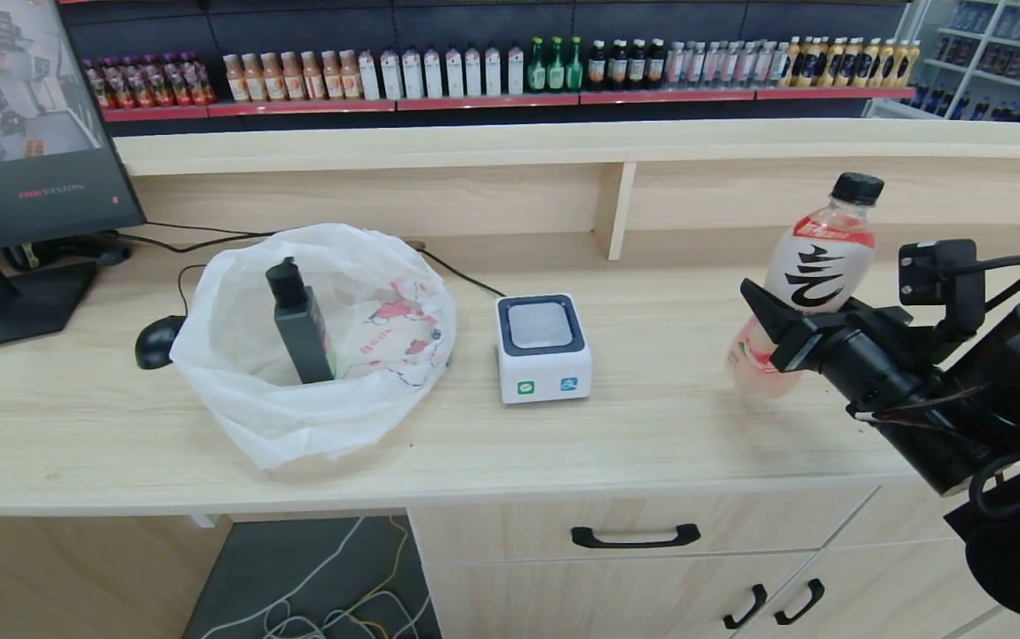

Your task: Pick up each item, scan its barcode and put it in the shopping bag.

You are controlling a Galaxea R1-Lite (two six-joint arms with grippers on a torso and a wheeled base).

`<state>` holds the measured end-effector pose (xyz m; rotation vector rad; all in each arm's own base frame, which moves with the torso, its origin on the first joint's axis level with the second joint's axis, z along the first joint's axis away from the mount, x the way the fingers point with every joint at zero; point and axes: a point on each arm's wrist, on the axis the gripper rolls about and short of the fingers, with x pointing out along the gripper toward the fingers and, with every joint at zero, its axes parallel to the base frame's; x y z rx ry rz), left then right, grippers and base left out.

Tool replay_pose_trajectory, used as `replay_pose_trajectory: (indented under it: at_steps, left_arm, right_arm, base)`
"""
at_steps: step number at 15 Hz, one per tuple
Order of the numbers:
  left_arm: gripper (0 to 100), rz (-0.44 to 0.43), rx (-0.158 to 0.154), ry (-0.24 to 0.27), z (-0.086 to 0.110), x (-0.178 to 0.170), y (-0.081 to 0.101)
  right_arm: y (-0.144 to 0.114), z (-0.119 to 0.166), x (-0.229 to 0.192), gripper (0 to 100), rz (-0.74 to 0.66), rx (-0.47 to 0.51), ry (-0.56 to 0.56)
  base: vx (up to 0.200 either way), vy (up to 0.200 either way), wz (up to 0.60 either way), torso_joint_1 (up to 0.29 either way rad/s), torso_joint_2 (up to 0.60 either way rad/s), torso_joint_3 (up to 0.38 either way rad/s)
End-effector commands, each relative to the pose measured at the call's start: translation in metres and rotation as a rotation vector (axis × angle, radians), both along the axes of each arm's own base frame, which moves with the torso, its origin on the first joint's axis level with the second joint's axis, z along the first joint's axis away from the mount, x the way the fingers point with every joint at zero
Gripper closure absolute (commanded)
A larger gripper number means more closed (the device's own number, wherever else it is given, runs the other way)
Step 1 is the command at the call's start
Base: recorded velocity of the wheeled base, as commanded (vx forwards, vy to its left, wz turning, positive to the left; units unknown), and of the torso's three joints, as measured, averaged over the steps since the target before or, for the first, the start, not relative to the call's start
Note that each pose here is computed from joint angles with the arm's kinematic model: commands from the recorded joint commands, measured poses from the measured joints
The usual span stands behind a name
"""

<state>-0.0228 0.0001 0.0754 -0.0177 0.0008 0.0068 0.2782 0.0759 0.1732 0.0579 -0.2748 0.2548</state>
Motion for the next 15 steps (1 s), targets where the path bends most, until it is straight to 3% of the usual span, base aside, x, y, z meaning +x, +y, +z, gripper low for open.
replay_pose_trajectory:
  at_steps: [1, 5, 15]
  left_arm:
    - [0, 0.001, -0.001, -0.001, 0.000, 0.000, 0.000]
    - [0, 0.001, 0.001, -0.001, 0.000, 0.000, 0.000]
    - [0, 0.001, 0.004, -0.001, 0.000, 0.000, 0.000]
  right_arm:
    - [0.003, 0.000, 0.000, 100, 0.008, 0.000, -0.002]
    - [0.002, 0.001, 0.000, 100, 0.007, 0.001, -0.006]
    - [0.024, 0.016, -0.014, 100, 0.096, 0.022, -0.056]
  base:
    - [0.000, 0.200, 0.00, 0.007, 0.00, 0.002]
    - [0.000, 0.200, 0.00, -0.004, 0.00, 0.000]
    - [0.000, 0.000, 0.00, 0.000, 0.00, 0.000]
